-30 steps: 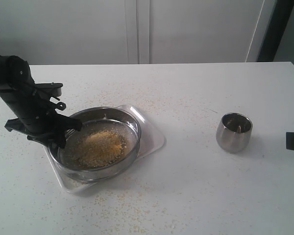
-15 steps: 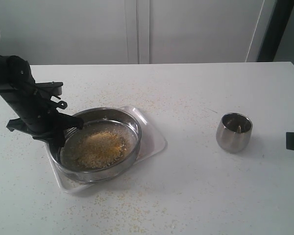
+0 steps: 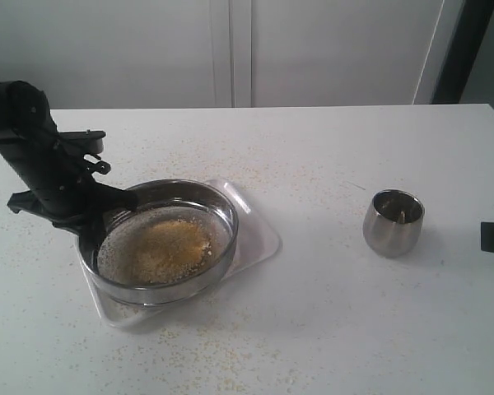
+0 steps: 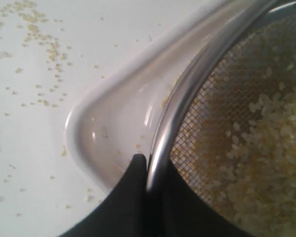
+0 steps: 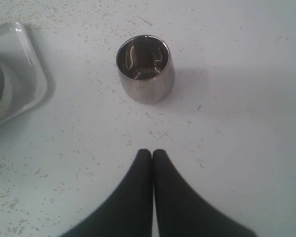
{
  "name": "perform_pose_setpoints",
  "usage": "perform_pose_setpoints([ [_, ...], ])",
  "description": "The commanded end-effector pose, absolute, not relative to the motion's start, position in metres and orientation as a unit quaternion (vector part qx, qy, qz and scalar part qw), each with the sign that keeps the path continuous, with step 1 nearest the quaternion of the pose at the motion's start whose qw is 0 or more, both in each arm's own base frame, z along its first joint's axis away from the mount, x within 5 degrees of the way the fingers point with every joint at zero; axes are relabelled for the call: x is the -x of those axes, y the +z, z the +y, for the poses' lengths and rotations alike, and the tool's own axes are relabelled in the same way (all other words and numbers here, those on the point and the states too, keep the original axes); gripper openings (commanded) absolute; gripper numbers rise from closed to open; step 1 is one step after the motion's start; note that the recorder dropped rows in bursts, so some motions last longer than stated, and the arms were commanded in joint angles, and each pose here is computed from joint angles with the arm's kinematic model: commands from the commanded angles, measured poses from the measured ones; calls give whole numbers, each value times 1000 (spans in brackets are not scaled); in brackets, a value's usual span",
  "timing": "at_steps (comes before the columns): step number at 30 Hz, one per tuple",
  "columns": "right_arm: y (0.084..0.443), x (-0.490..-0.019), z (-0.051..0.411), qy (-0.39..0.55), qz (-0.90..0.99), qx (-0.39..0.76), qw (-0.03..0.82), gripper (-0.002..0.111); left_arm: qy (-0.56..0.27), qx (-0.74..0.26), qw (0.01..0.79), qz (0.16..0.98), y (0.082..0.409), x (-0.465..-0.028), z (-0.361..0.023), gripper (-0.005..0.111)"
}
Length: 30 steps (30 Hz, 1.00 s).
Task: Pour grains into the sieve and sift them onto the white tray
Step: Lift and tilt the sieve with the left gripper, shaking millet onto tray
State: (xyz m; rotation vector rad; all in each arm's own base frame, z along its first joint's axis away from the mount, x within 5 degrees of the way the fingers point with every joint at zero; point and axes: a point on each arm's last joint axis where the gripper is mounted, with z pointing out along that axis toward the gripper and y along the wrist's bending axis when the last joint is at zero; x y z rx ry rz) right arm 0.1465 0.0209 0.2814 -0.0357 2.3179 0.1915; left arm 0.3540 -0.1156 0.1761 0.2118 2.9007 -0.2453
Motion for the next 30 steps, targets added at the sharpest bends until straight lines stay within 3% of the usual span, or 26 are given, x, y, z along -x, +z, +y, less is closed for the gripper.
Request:
perform_pose_setpoints([
  [1,281,-145,21,74,914,15,399,0,-95,-72,98,988,193,-353,-119,0],
  [12,281,-145,21,74,914,15,399,0,-105,-29,86,990,199,-361,-96,0],
  [20,281,-145,21,74,914,15,399,0,-163,10,102,981,202,-364,-107,0],
  [28,281,-145,21,74,914,15,398,0,-87,-36,88,992,198,-361,-94,0],
  [30,281,-145,21,74,914,15,398,0,-97,42,102,989,199,-364,-94,0],
])
